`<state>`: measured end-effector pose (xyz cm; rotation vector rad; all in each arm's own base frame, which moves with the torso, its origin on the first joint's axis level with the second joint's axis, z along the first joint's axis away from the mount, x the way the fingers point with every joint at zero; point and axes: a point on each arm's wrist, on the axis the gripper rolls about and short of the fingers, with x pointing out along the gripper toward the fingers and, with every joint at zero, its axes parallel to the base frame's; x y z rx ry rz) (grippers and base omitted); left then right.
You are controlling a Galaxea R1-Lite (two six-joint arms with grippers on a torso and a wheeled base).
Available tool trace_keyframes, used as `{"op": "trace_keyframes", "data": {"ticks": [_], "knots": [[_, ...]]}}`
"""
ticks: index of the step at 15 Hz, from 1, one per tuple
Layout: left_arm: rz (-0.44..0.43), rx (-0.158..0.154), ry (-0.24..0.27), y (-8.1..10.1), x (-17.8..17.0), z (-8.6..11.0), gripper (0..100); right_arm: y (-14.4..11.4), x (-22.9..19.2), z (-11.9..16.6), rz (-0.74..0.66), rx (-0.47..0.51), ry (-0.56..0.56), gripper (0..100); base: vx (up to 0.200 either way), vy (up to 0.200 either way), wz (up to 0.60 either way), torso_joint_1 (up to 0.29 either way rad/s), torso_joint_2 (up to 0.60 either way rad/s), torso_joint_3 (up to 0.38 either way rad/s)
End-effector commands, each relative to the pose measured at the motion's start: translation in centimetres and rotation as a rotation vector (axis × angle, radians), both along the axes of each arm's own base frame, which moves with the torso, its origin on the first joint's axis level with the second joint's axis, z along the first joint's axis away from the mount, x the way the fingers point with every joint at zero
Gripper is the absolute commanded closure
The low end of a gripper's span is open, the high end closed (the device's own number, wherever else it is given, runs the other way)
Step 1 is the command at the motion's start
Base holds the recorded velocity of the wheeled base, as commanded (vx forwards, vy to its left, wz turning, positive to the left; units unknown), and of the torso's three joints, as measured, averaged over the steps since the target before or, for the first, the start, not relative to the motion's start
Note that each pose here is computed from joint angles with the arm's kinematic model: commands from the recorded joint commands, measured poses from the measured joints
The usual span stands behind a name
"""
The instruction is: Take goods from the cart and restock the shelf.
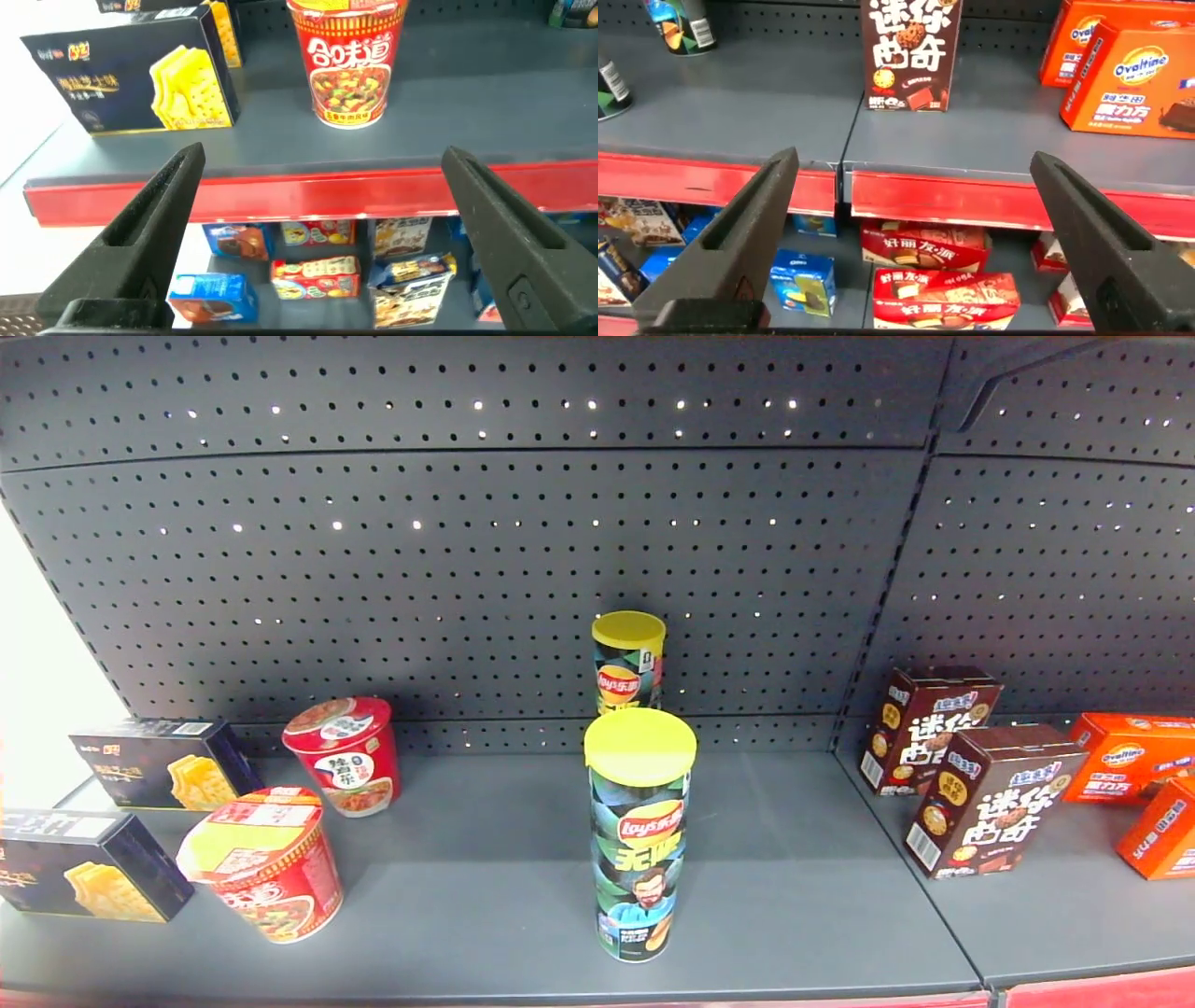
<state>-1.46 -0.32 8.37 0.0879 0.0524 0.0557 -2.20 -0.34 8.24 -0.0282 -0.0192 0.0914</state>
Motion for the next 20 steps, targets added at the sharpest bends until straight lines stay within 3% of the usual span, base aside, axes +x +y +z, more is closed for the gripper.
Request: {"op": "trace_keyframes", "data": {"ticks": [1, 4, 7, 13, 16, 20], "knots": [[-0.002, 0.010, 0.000, 0.00, 0.00, 0.00, 0, 0.01, 0.05, 0.00, 0.002, 0.026, 0.008, 0, 0.000, 0.000, 0.00, 0.000, 0.00, 0.000], [-0.005, -0.014, -0.002, -0.02, 0.00, 0.00, 0, 0.01, 0.05, 0.00, 0.005, 0.026, 0.008, 0, 0.000, 0.000, 0.00, 0.000, 0.00, 0.000], [-0.013, -0.018, 0.000, -0.03, 0.02, 0.00, 0, 0.10, 0.03, 0.01, 0.045, 0.031, 0.011, 0, -0.133, 0.000, 0.00, 0.002, 0.00, 0.002], [-0.020, -0.021, 0.000, -0.04, 0.02, 0.00, 0, 0.13, 0.02, 0.03, 0.058, 0.031, 0.009, 0, 0.000, 0.000, 0.00, 0.000, 0.00, 0.000], [-0.043, -0.027, -0.002, -0.10, 0.01, 0.00, 0, 0.13, 0.02, 0.01, 0.059, 0.031, 0.011, 0, -0.200, 0.000, 0.00, 0.009, 0.01, -0.004], [-0.044, -0.033, -0.002, -0.10, 0.01, 0.00, 0, 0.15, 0.04, -0.03, 0.065, 0.023, 0.013, 0, 0.000, 0.000, 0.00, 0.000, 0.00, 0.000]]}}
